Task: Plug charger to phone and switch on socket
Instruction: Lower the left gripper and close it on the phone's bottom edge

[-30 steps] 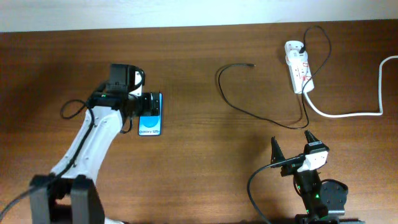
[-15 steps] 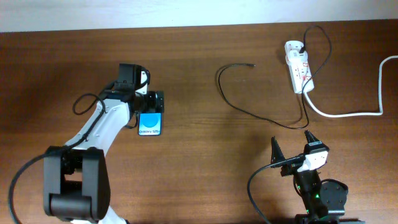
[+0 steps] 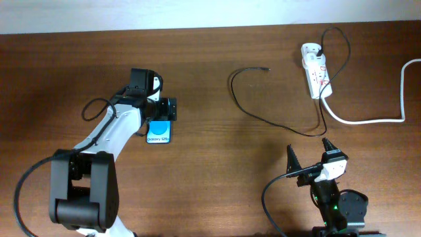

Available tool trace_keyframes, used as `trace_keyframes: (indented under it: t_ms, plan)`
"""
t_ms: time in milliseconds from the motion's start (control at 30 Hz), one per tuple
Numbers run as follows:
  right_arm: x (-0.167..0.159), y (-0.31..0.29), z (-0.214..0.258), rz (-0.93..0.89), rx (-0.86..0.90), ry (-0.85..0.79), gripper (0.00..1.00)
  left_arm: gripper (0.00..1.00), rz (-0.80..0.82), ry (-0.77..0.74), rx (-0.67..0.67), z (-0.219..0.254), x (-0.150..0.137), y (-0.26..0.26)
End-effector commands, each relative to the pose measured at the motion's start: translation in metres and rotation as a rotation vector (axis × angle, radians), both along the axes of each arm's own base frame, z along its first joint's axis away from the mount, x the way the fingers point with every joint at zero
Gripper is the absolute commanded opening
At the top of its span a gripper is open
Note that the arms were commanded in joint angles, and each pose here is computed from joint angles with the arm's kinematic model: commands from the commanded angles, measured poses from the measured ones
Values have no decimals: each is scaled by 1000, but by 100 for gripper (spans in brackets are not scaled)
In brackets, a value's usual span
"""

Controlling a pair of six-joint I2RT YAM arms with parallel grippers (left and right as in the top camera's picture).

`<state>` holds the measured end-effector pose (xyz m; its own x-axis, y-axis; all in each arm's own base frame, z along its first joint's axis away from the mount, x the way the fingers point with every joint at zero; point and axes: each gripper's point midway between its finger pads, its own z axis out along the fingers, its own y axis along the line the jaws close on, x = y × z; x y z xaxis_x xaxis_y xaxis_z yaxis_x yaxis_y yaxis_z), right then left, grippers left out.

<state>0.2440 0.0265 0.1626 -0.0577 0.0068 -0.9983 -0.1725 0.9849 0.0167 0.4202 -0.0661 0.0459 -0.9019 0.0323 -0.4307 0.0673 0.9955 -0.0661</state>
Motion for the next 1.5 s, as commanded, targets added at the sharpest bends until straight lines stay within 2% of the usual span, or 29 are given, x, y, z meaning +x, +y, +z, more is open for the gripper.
trace_keyframes:
  t_ms: [0,367,633,800,933,1067,1333,1467]
  plan:
    - [0,-3,-3,-14,11,7,98,99,14,25,5,-13,3,0]
    - [0,-3,-3,-14,11,7,98,99,14,102,16,-55,0,1]
    - [0,-3,-3,-14,11,7,98,99,15,187,31,-67,-18,4]
    - [0,-3,-3,-14,11,7,99,99,36,242,102,-75,-35,18]
    - [0,-3,-3,-14,11,7,98,99,26,280,86,-89,-43,14]
    - [0,-3,-3,-14,11,7,98,99,-2,314,2,-94,-49,-1]
    - [0,-3,-3,-14,11,7,98,99,-2,336,6,-95,-55,0]
    - [0,-3,-3,-14,11,7,98,86,-1,342,10,-99,-59,1]
